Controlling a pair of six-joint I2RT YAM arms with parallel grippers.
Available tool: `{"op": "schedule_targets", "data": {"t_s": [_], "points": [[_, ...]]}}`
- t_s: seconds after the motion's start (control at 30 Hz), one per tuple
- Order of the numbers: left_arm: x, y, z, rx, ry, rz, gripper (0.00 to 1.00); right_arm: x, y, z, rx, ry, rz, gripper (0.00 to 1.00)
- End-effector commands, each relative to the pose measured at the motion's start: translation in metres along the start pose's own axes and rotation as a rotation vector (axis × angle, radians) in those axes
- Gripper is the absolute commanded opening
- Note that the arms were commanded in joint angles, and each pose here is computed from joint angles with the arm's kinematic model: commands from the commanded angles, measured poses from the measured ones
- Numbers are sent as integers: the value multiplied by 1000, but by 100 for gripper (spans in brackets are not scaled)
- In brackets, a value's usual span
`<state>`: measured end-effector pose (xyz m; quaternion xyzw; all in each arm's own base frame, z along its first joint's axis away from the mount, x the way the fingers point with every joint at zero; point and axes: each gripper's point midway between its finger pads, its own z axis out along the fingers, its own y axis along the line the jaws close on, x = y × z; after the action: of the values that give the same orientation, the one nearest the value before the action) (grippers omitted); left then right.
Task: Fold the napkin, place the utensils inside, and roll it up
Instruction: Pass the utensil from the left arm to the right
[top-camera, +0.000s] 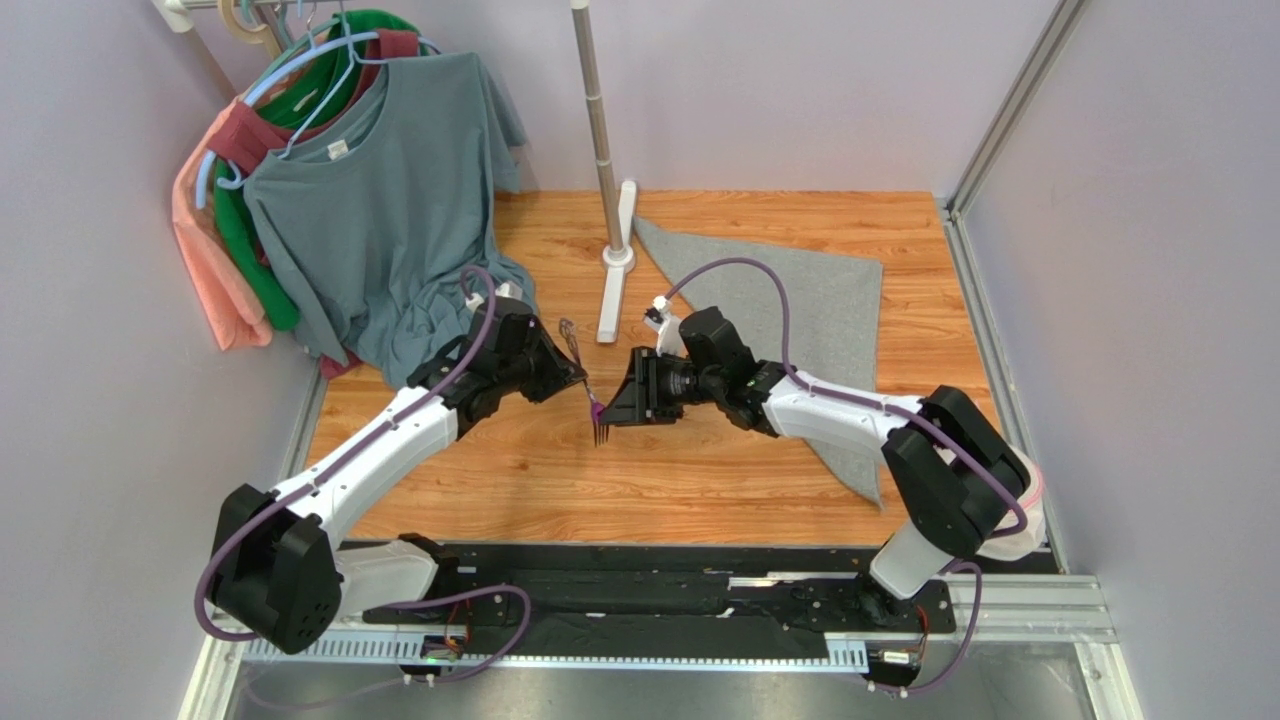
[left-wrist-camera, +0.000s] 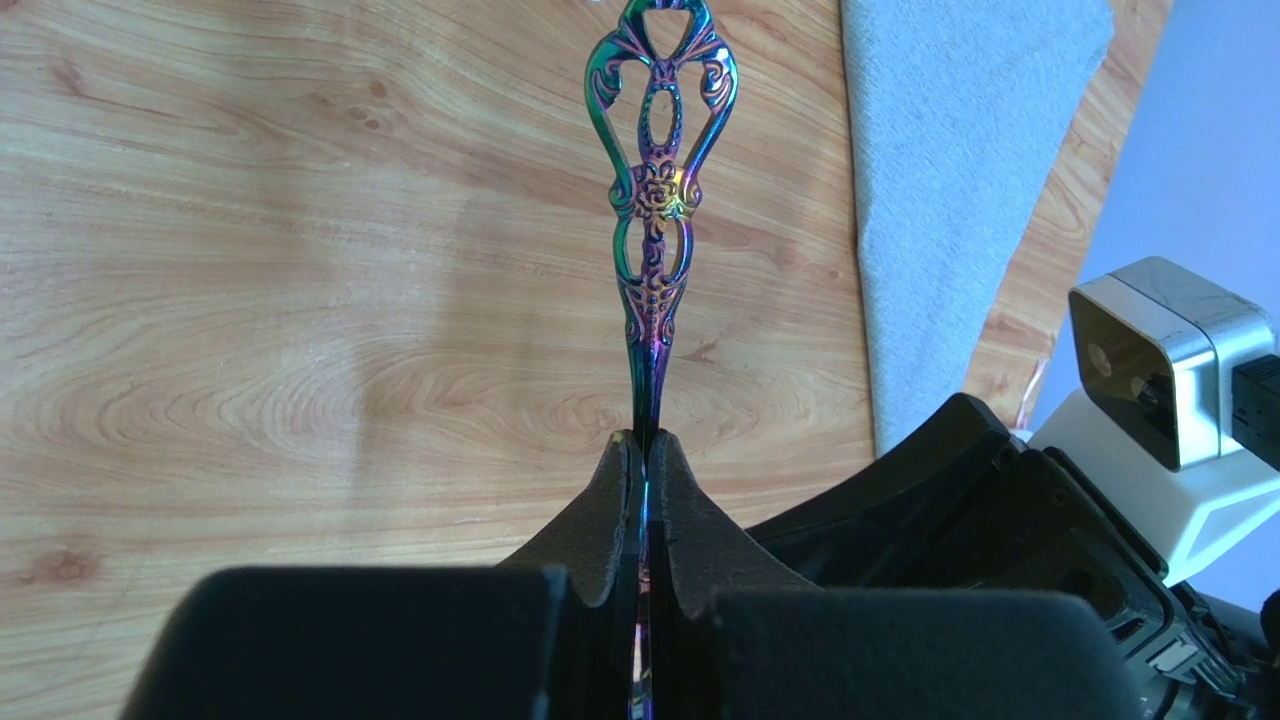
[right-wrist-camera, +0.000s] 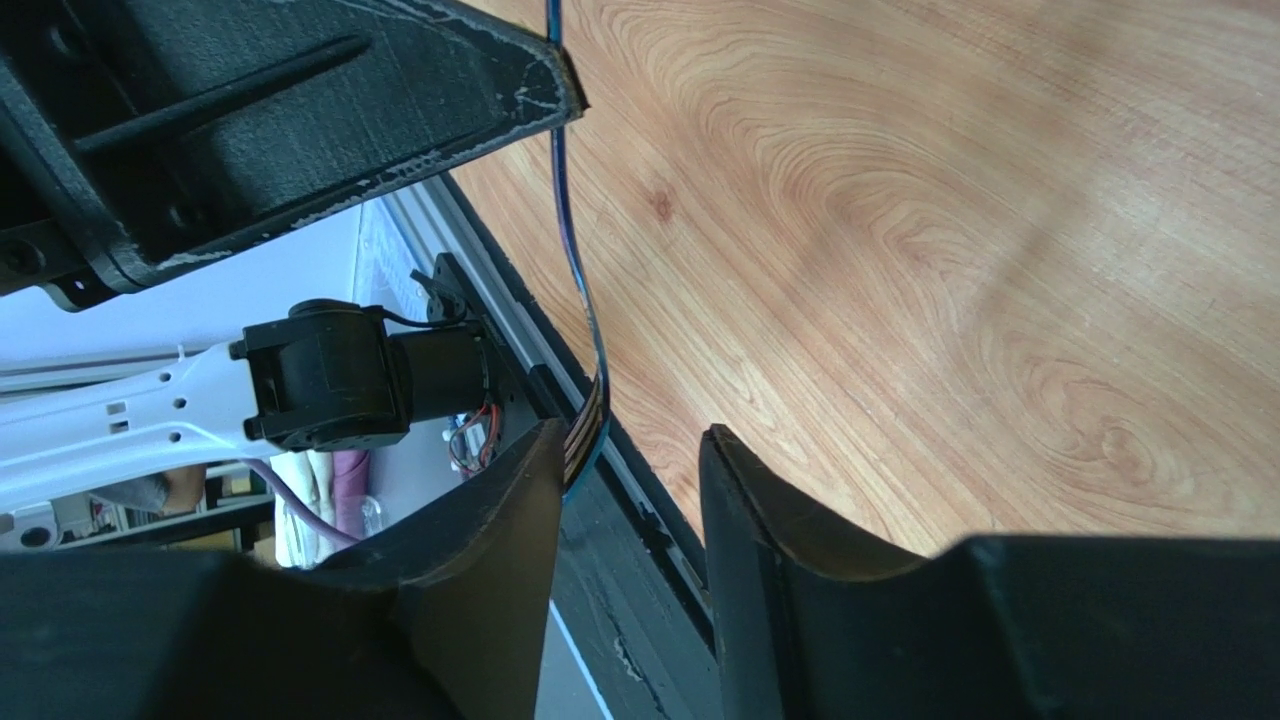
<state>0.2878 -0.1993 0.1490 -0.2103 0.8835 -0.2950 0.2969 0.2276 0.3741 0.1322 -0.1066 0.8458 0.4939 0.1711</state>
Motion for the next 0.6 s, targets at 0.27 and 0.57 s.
{"op": "schedule_targets", "data": {"t_s": [0.27, 0.57], "points": [[-17, -34, -13, 84, -111, 71, 0, -6, 23, 13, -98, 42, 47, 16], [-18, -44, -24, 115, -107, 202, 67, -19, 2, 5, -31, 20, 118, 0]]}}
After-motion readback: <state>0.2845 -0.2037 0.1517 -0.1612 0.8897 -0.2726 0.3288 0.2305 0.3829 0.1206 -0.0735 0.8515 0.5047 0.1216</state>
